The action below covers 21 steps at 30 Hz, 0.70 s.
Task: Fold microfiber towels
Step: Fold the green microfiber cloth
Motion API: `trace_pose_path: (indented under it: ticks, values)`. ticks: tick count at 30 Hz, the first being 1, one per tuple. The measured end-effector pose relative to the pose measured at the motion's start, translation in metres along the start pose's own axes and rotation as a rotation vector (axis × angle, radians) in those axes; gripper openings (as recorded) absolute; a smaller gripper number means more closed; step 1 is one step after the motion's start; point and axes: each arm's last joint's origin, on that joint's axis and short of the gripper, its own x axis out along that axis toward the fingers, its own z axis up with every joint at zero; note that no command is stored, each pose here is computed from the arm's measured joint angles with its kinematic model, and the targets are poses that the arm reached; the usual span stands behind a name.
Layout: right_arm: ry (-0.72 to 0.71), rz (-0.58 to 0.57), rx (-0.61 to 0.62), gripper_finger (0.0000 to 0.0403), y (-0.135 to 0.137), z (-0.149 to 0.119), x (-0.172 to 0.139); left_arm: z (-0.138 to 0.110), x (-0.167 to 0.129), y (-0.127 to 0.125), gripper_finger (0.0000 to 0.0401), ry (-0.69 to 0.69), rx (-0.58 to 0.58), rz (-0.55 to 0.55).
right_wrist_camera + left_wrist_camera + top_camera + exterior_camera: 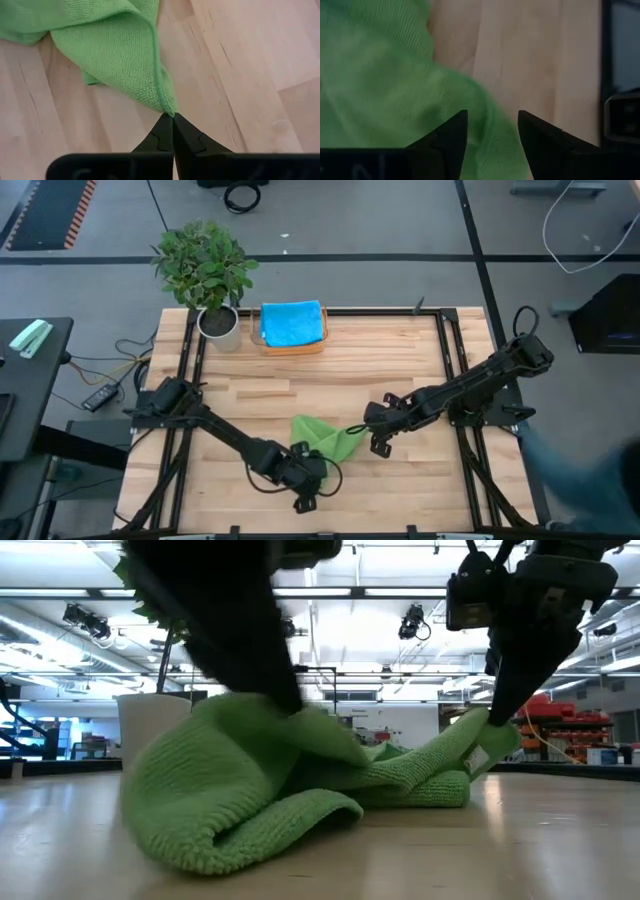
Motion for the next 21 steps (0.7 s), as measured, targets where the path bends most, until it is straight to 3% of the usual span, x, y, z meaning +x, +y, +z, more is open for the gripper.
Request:
trace_pose_path:
  ticks: [3, 9, 12, 16, 21]
  values:
    - [0.009, 0.005, -0.003, 0.0001, 0.001, -0.002, 0.0, -0.004, 0.001, 0.003, 0.0176, 0.059, 0.006, 0.006]
    - [0.026, -0.002, -0.026, 0.0001, 0.003, -0.005, -0.001, -0.004, 0.001, 0.001, 0.015, 0.126, 0.002, -0.097]
    - [0.044, -0.019, -0.031, 0.0001, 0.001, -0.007, -0.001, -0.004, 0.0, 0.001, 0.0111, 0.137, -0.001, -0.112]
    - [0.064, -0.035, -0.048, 0.0001, -0.001, -0.009, -0.001, -0.003, -0.002, 0.001, 0.0021, 0.136, -0.013, -0.12]
    - [0.079, -0.032, -0.058, 0.0001, -0.001, -0.01, -0.001, 0.004, -0.015, 0.0, 0.0007, 0.117, -0.012, -0.144]
